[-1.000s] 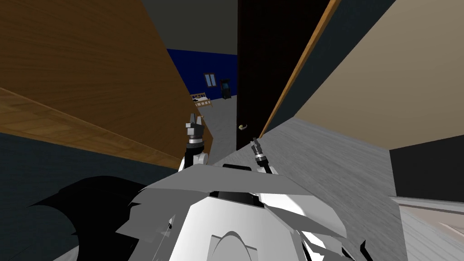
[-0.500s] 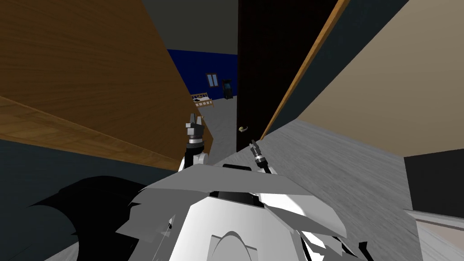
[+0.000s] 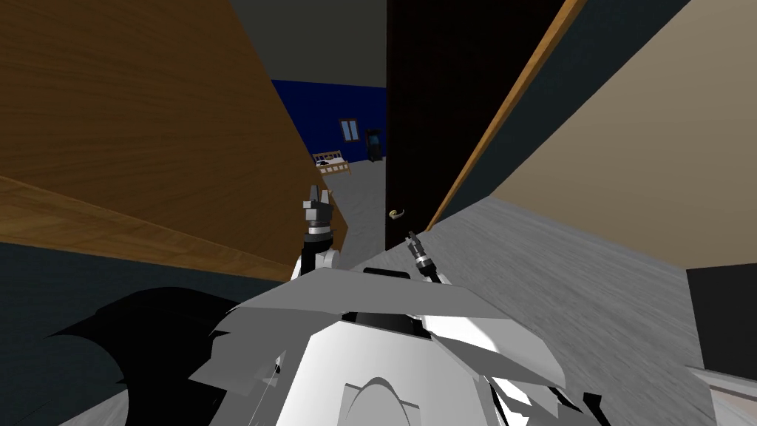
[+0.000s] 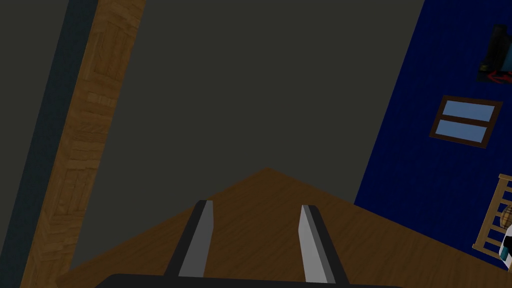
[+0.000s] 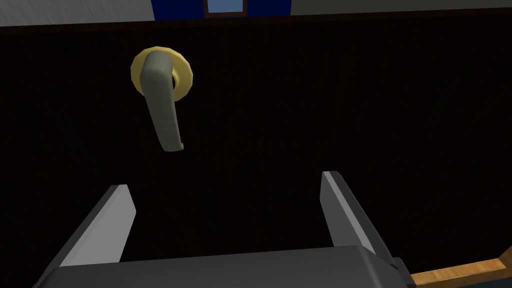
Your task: Push the door open
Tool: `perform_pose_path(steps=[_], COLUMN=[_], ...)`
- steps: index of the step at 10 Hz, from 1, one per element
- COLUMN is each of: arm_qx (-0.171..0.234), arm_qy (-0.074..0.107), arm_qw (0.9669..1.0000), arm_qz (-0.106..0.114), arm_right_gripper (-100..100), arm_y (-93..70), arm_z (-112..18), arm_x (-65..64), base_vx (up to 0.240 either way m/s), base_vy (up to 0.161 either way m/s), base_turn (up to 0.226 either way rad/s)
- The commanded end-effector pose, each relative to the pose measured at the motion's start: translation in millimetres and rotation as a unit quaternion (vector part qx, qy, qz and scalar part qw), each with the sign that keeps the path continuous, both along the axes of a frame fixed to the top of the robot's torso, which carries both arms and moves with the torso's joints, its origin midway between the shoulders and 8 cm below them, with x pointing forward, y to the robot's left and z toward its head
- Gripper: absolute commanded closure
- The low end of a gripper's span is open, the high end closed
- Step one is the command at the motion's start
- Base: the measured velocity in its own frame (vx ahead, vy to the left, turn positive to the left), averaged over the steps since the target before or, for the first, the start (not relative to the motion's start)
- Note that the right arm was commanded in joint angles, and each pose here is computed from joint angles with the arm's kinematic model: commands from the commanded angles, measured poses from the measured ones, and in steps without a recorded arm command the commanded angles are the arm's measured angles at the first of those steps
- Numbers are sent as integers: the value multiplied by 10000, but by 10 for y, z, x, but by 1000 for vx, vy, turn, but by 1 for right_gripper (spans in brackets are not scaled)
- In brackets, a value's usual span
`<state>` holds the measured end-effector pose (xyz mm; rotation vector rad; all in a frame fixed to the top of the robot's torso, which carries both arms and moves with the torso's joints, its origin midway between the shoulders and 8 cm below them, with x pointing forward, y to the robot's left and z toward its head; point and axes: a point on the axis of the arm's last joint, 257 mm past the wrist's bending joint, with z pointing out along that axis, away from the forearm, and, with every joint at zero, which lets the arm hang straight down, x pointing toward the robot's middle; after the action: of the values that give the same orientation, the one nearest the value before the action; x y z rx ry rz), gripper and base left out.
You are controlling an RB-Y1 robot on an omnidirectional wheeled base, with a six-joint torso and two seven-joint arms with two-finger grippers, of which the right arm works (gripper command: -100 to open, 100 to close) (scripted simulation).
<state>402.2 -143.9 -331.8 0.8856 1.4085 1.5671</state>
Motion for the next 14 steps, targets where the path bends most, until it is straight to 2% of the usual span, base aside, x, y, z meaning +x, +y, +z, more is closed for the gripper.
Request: perform_pose_path(steps=[1,9,10,14], arm_qx=[-28,-152,-145,-133], arm_qy=[123,571,538,549], arm_qw=[9999,9973,9976,9979], arm_qz=[105,441,416,332], arm_right_gripper=[-100,-100,-100,-100], arm_y=[9,3,13,61], arm_z=[-128,-566,-534,-568], arm_x=[-49,-219,-206,-155], base_vx=[111,129,73,161], base_vy=[-55,-63,-38,62], base_turn=[72,60,14,41])
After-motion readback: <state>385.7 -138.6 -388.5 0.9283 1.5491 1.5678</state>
